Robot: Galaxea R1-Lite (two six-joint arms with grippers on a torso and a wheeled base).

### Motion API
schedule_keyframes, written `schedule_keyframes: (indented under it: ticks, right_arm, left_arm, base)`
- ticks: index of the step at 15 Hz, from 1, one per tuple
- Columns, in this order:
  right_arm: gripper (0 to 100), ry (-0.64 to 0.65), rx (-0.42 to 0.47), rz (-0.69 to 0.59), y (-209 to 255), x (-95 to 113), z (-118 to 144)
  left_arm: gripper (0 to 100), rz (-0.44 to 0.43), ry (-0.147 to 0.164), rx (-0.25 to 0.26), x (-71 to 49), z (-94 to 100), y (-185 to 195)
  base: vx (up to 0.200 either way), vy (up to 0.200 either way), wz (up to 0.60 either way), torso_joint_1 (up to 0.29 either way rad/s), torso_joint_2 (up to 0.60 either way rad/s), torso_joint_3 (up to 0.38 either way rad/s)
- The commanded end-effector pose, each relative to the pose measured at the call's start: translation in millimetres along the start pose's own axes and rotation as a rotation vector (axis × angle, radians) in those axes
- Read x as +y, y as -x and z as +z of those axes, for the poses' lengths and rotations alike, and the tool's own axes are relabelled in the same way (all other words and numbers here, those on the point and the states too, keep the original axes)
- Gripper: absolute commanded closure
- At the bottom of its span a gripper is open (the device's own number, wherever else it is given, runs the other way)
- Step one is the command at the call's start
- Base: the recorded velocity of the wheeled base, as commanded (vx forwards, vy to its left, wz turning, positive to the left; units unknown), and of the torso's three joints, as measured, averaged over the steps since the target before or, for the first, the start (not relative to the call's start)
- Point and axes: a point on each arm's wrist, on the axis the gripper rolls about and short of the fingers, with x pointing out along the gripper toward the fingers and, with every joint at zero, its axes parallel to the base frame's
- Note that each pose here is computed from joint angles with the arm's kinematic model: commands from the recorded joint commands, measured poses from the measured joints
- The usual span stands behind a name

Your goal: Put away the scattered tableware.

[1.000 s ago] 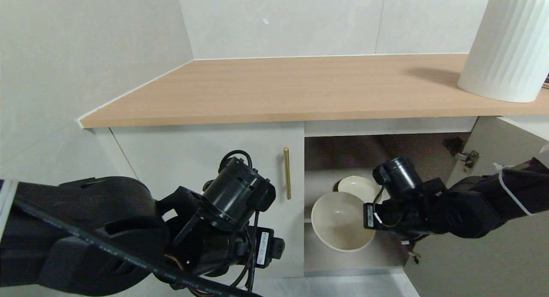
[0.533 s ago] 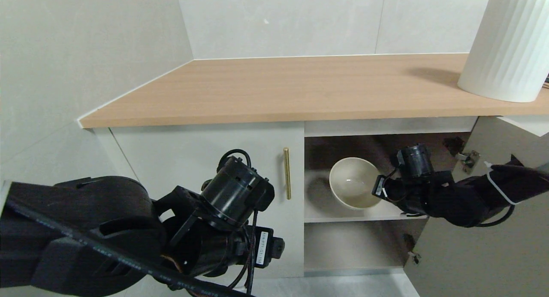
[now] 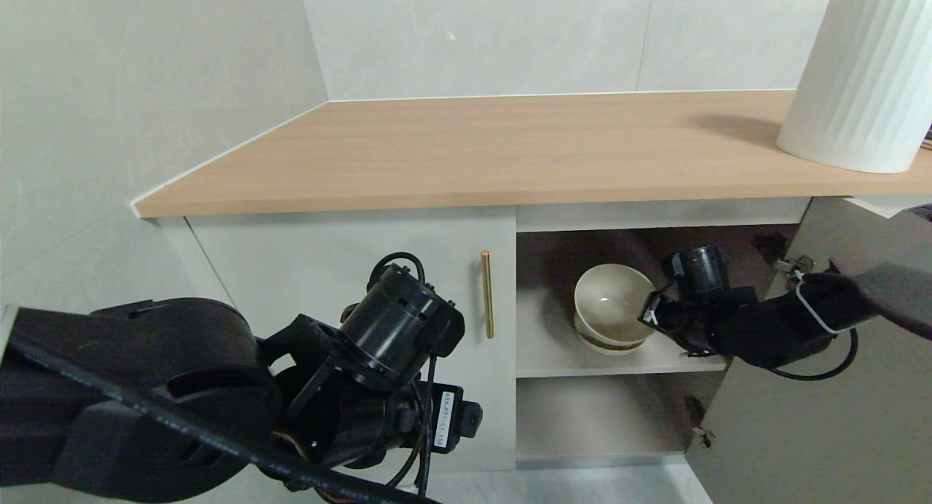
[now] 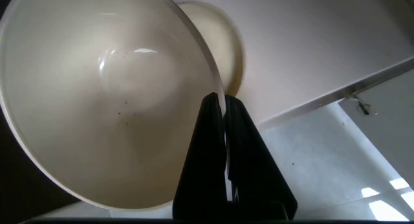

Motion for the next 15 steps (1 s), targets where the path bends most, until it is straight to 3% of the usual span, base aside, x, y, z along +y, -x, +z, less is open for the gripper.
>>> schedule_keyframes:
  ticks: [1, 15]
  right_arm:
    - [100, -0.005, 0.012, -0.020, -13, -3, -6]
    - [100, -0.015, 0.000, -0.055, -45, -5, -10]
  left_arm:
    - [0, 0.001, 0.002, 0.000, -0.1, -0.1, 0]
    - [0, 0.004, 0.000, 0.006, -0.7, -0.3, -3]
  base:
    - [0.000, 0.000, 0.00, 0.000, 0.00, 0.000]
    - [0.000, 0.000, 0.00, 0.000, 0.00, 0.000]
